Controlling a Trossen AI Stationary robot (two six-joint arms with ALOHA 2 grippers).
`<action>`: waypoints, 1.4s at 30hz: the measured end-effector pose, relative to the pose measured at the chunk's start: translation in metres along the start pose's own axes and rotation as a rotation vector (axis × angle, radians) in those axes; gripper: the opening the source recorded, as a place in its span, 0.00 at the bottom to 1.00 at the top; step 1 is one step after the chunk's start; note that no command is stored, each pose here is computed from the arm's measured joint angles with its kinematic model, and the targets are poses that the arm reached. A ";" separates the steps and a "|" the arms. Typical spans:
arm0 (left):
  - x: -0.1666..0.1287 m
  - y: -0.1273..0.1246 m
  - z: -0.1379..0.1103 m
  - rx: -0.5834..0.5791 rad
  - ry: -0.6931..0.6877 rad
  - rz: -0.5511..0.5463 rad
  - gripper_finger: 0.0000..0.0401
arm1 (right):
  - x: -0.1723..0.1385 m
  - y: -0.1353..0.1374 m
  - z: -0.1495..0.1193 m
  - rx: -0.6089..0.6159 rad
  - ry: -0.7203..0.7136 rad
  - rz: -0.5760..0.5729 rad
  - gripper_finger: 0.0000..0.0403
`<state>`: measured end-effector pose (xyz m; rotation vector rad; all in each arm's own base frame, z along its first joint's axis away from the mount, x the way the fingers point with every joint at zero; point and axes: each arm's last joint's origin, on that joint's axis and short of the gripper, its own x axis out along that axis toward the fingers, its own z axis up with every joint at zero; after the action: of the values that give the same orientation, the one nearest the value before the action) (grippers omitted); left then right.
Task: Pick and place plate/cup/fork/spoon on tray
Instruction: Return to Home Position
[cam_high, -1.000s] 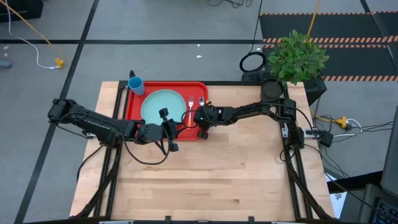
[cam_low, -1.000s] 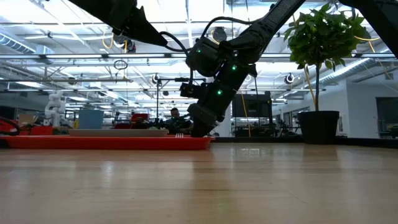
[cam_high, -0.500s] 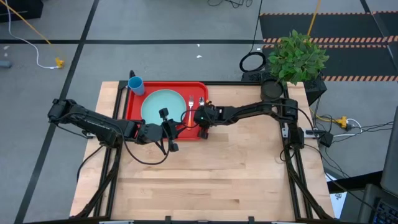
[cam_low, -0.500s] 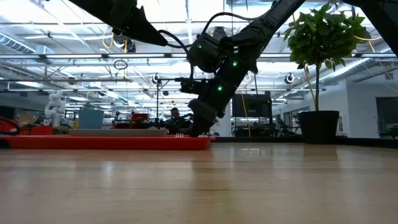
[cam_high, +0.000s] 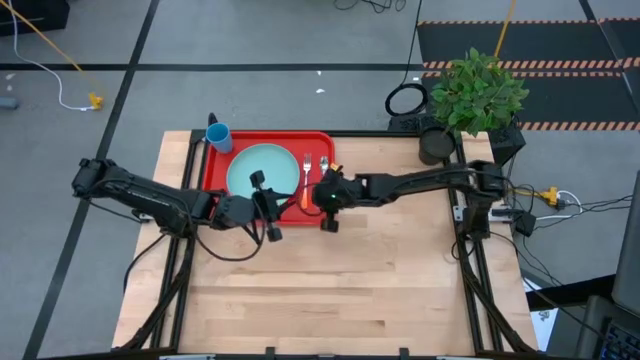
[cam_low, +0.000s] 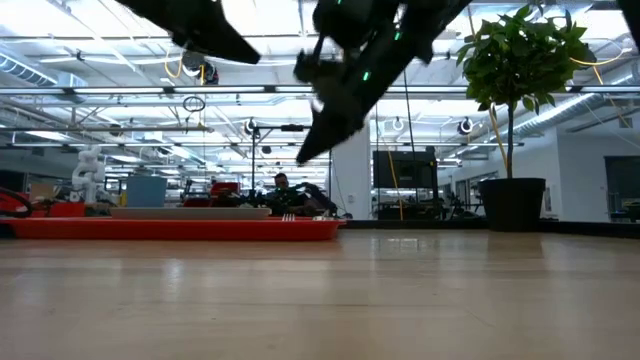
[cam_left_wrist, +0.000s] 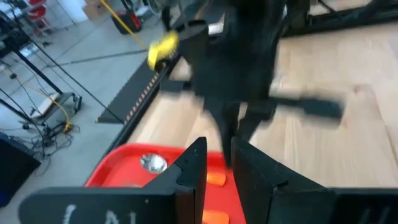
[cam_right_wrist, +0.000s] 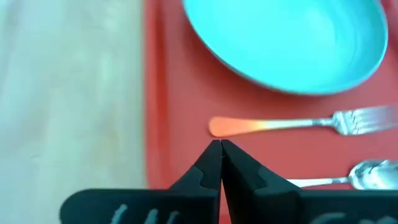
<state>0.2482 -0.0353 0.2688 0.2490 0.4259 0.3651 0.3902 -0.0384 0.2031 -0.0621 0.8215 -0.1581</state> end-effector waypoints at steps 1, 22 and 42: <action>-0.004 0.003 0.000 -0.002 0.008 -0.001 0.19 | -0.008 0.003 0.003 -0.013 -0.011 0.006 0.00; -0.019 0.016 -0.053 -0.132 -0.102 -0.010 0.19 | -0.115 0.041 -0.102 -0.027 -0.474 0.091 0.00; -0.017 0.021 -0.054 -0.162 -0.130 -0.081 0.19 | -0.146 0.029 -0.186 -0.075 -0.699 0.175 0.00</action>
<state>0.2041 -0.0147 0.2335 0.0962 0.2758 0.3007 0.1594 0.0152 0.1796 -0.1077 0.1322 0.0625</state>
